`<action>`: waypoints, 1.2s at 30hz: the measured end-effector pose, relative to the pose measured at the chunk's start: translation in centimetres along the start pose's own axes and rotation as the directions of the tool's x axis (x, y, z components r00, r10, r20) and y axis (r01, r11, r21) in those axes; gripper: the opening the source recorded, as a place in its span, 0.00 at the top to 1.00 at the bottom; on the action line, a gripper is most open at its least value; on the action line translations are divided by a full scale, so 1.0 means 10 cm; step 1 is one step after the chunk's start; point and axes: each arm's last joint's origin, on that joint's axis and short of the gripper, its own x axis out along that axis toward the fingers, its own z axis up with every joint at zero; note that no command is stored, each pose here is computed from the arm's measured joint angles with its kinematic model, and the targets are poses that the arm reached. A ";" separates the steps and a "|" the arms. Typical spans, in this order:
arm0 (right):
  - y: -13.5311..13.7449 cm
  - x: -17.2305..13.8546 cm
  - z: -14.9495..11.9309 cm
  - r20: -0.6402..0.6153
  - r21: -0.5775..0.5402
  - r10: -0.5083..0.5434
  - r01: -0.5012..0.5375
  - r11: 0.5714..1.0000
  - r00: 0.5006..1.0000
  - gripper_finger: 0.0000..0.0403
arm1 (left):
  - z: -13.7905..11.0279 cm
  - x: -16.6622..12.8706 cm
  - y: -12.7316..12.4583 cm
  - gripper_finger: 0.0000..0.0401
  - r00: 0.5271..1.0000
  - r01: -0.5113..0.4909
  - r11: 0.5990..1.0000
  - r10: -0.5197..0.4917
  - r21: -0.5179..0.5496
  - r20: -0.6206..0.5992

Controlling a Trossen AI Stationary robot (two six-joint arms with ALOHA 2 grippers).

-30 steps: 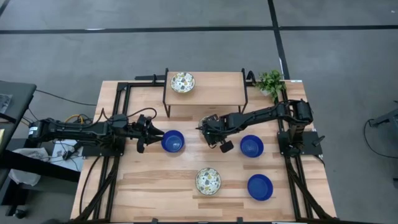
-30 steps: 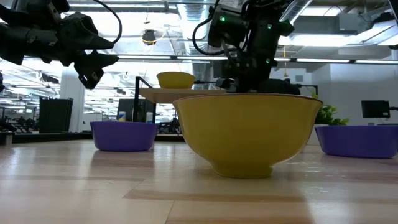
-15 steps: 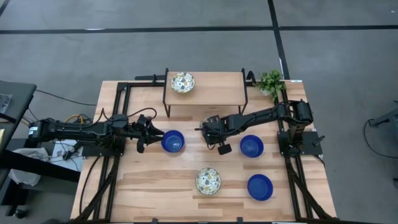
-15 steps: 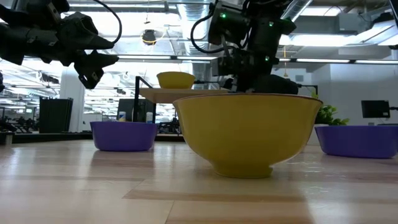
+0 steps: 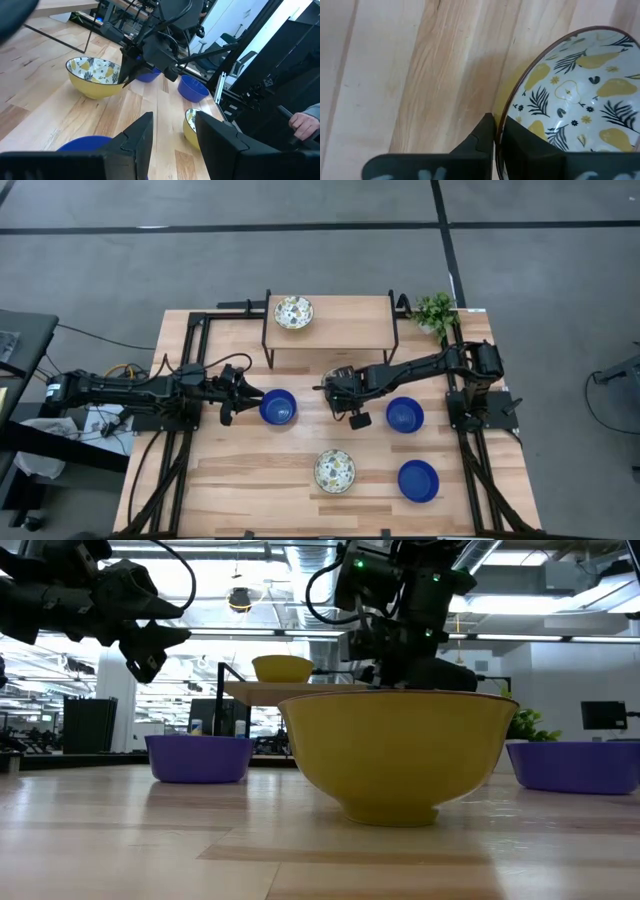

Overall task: Pick & Place Mini bowls
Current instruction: Stack the top yellow bowl on the yellow bowl on the shelf

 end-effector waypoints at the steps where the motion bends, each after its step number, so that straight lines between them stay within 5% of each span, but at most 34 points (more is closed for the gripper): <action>1: 0.00 0.00 0.00 0.001 0.014 0.000 0.000 1.000 1.000 0.95 | 0.00 0.00 0.00 0.64 1.000 0.000 1.000 0.000 0.000 0.000; 25: 0.14 -0.04 0.05 0.013 0.088 0.004 -0.005 0.996 1.000 0.99 | 0.01 0.00 0.00 0.64 1.000 0.003 1.000 -0.003 0.001 0.006; 36: 0.03 -0.60 0.47 0.131 0.031 -0.047 0.043 0.999 0.990 1.00 | 0.01 0.00 0.00 0.64 1.000 0.003 1.000 -0.003 0.002 0.006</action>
